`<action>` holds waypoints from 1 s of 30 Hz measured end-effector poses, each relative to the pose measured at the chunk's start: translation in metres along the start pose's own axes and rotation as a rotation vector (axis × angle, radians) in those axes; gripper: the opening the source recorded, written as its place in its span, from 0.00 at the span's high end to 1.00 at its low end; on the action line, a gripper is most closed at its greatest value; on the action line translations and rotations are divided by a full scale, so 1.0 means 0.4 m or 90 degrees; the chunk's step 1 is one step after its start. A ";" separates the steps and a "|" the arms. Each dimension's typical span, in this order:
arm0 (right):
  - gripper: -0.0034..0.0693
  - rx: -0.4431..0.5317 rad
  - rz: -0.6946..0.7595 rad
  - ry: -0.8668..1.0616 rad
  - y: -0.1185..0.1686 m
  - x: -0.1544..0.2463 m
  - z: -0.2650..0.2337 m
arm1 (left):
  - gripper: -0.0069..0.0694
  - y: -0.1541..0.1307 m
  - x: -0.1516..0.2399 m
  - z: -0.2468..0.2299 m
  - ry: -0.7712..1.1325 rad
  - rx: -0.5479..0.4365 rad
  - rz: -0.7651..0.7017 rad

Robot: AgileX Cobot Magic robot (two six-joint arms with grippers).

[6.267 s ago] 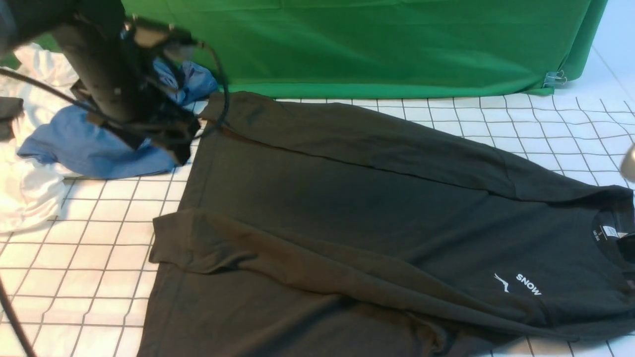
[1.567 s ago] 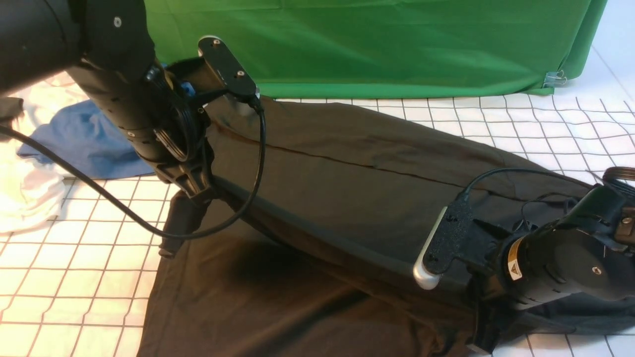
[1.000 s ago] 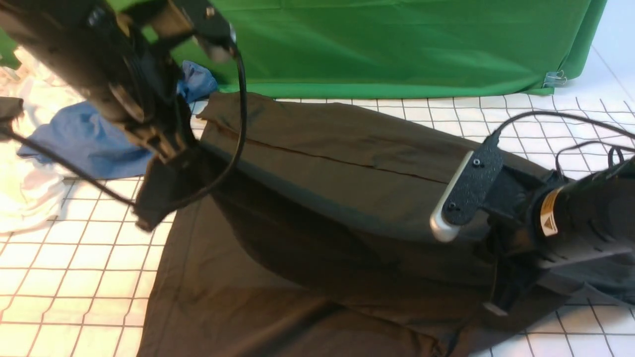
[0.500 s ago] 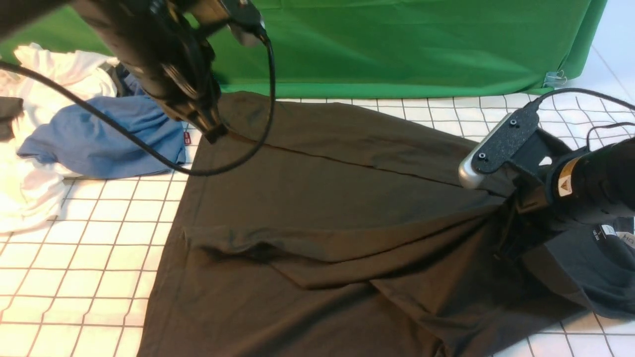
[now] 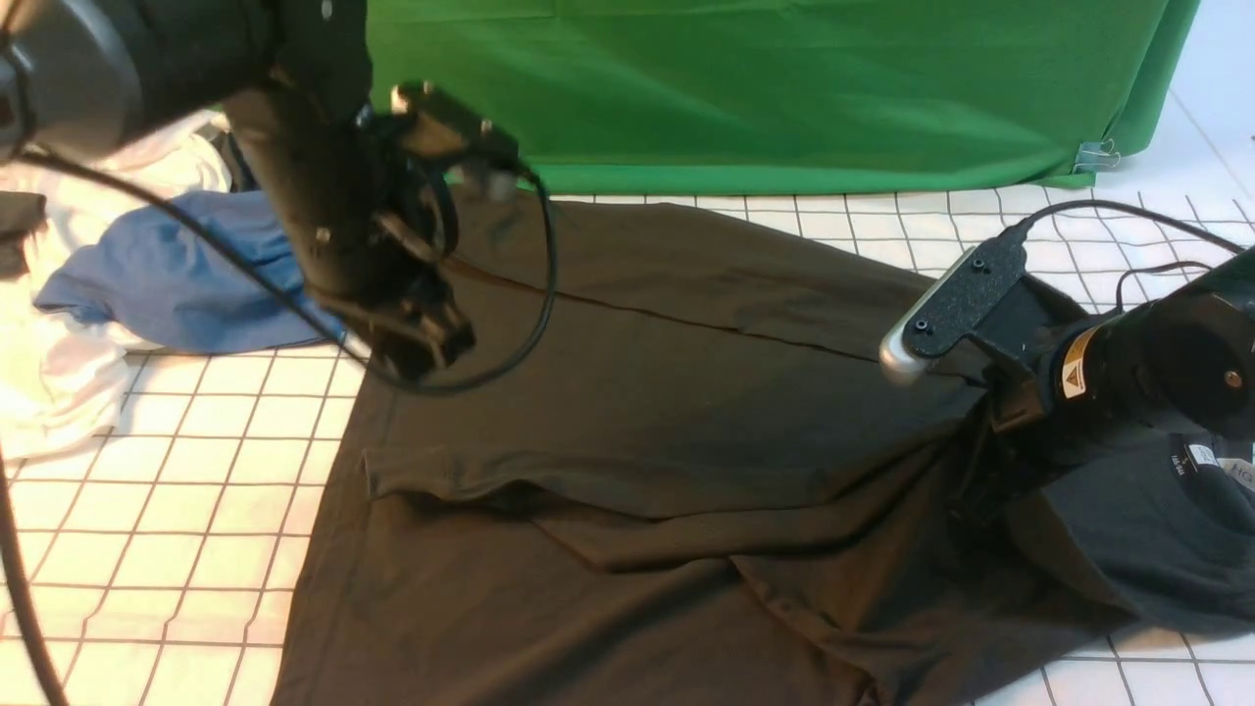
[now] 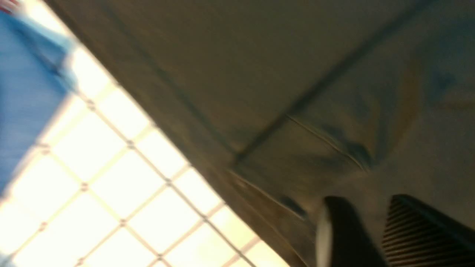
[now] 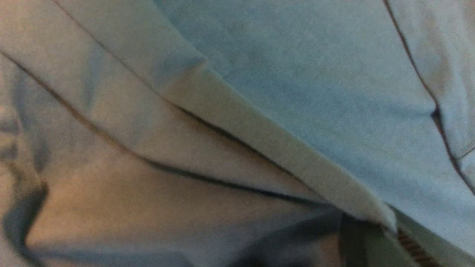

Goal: Fold a long-sleeved shirt over a white checkered tablecloth.
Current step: 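Fold the left side of the black T-shirt inward over its body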

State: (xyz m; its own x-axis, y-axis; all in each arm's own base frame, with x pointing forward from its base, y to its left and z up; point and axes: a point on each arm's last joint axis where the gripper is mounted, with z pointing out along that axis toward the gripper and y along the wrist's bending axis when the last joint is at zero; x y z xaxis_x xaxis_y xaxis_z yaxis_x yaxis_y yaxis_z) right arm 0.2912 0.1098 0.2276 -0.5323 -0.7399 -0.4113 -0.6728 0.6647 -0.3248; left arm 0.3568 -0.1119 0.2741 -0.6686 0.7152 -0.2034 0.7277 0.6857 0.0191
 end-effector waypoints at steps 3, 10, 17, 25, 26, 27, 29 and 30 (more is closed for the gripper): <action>0.93 0.000 0.000 0.001 -0.001 -0.001 -0.001 | 0.50 -0.043 0.037 0.053 0.036 0.051 0.080; 0.93 -0.001 0.004 0.003 -0.001 0.000 -0.001 | 0.37 -0.066 0.093 0.120 -0.001 -0.061 0.159; 0.92 0.000 0.020 0.001 -0.001 -0.001 -0.001 | 0.37 -0.065 0.128 0.201 -0.063 -0.144 0.220; 0.92 0.000 0.024 0.001 -0.001 -0.001 -0.001 | 0.42 -0.052 0.118 0.207 -0.113 -0.219 0.284; 0.91 0.000 0.024 0.001 -0.001 -0.001 -0.001 | 0.44 -0.053 0.118 0.208 -0.114 -0.219 0.283; 0.91 0.000 0.024 0.001 -0.001 -0.001 -0.001 | 0.47 -0.052 0.118 0.207 -0.115 -0.221 0.283; 0.91 0.000 0.024 0.001 -0.001 -0.001 -0.001 | 0.55 -0.052 0.118 0.207 -0.115 -0.221 0.282; 0.91 0.000 0.025 0.001 -0.001 -0.001 -0.001 | 0.61 -0.052 0.118 0.207 -0.115 -0.220 0.281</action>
State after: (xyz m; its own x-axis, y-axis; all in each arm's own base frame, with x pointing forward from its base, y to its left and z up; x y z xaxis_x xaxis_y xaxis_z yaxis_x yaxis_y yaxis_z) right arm 0.2915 0.1097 0.2283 -0.5593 -0.7135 -0.4220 -0.6514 0.6931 -0.3086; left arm 0.3227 -0.1037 0.1829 -0.2553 0.9294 -0.2665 0.8187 0.3544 0.4517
